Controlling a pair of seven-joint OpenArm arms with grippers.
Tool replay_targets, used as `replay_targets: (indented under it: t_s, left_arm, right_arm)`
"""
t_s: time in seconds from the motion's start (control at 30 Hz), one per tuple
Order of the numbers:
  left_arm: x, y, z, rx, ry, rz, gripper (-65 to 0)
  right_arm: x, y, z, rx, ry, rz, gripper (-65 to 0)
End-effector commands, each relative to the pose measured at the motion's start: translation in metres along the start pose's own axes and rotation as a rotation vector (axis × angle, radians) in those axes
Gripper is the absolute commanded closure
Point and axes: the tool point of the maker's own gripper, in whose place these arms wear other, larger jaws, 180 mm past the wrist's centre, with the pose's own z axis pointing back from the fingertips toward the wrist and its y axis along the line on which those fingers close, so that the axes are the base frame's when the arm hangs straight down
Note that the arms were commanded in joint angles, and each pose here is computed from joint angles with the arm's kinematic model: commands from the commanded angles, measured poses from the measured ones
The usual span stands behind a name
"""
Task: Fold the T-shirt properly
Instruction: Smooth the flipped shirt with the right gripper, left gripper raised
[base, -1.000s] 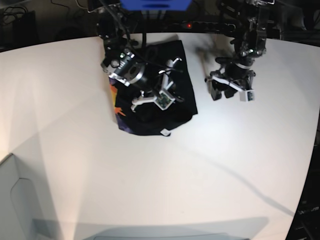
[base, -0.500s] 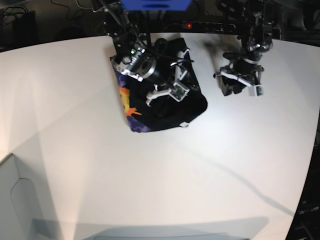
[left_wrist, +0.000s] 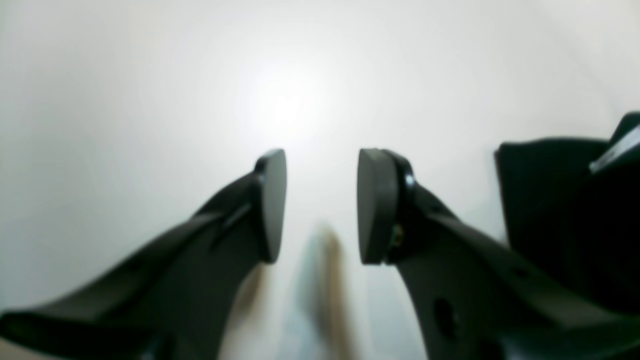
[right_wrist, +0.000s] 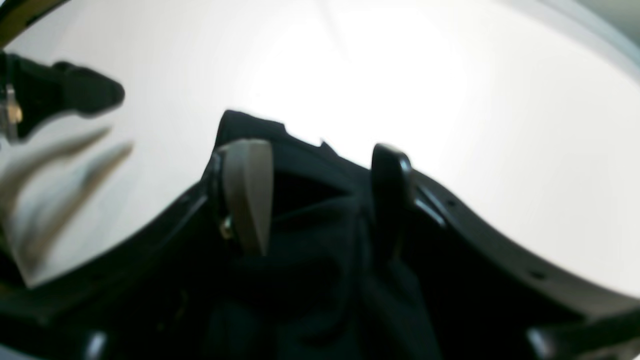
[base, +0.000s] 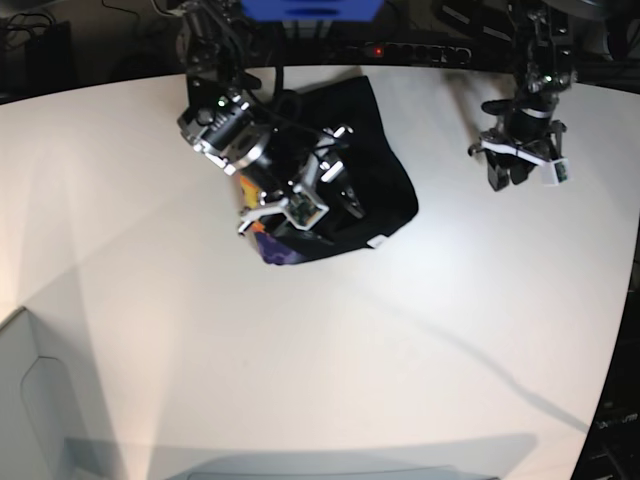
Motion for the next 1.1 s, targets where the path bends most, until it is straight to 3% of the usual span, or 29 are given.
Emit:
replay_targets:
  t_s: [0.0,0.17,0.33,0.47,0.6,0.77,1.07]
  left_arm:
    - [0.015,-0.003,0.002,-0.014,-0.046,-0.016,-22.9]
    - [0.016,-0.003,0.002,-0.016,-0.050,-0.016,-23.0]
    - [0.014,-0.002,0.002,-0.012,-0.044,-0.015,-23.0]
    - [0.015,-0.001,0.002,-0.012,-0.046,-0.017,-23.0]
    - [0.016,-0.002,0.002,-0.013,-0.049,-0.018,-23.0]
    - [0.017,-0.002,0.002,-0.013,-0.050,-0.020,-23.0]
    - [0.015,-0.001,0.002,-0.012,-0.046,-0.020,-23.0]
  right_arm:
    - [0.014,0.002,-0.003,0.016,-0.056,-0.004,-33.0]
    - [-0.018,0.008,-0.017,0.061,0.027,-0.032,-33.0]
    - [-0.041,0.042,-0.008,0.172,0.086,0.032,-32.3]
    - [-0.049,0.064,0.004,0.237,0.106,0.077,-25.9]
    - [-0.025,0.058,0.017,0.201,0.045,0.101,-24.3]
    - [0.001,0.041,0.025,0.141,-0.016,0.134,-29.5]
    - [-0.019,0.018,-0.004,0.144,0.051,0.159,-32.9]
